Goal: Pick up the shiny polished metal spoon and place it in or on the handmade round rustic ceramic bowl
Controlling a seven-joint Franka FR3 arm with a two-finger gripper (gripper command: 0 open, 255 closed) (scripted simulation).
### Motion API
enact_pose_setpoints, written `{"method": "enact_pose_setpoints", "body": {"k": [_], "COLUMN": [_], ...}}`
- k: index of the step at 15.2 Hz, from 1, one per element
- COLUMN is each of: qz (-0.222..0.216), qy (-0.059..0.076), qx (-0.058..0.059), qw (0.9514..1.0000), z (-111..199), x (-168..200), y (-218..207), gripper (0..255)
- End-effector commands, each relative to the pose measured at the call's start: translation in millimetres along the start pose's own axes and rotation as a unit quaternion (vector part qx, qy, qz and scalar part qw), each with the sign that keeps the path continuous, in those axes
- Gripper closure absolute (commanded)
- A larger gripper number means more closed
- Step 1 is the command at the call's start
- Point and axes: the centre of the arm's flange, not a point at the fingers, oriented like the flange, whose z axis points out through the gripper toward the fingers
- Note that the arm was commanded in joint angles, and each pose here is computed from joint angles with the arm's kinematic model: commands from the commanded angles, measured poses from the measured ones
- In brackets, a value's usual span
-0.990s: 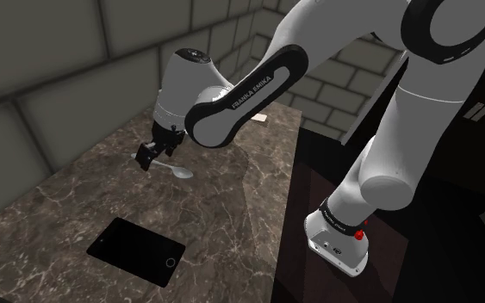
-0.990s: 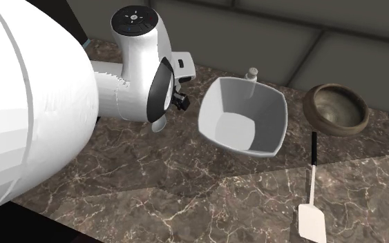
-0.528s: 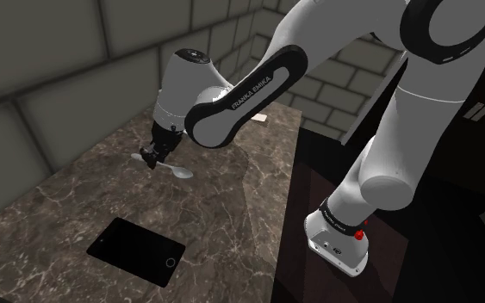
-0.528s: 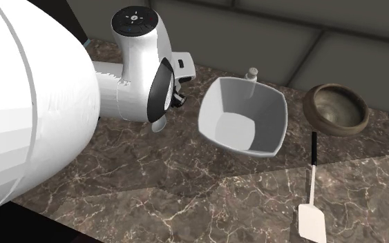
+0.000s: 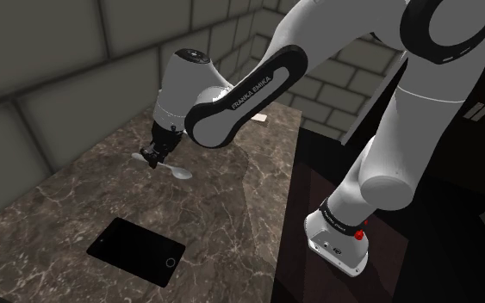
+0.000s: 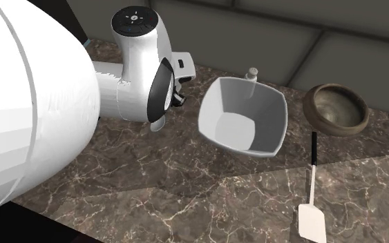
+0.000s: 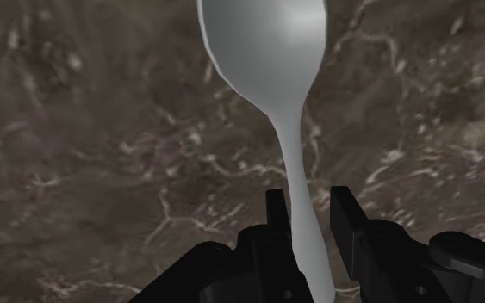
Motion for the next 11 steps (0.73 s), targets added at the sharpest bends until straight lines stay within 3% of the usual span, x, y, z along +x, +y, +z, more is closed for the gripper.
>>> {"method": "enact_pose_setpoints", "body": {"k": [1,11], "qz": [0.000,0.000], "qy": [0.000,0.000], "qx": [0.000,0.000], "qw": [1.0000,1.0000], "z": [-5,-56], "x": [1,13], "y": [-1,-7], "gripper": [255,255]}}
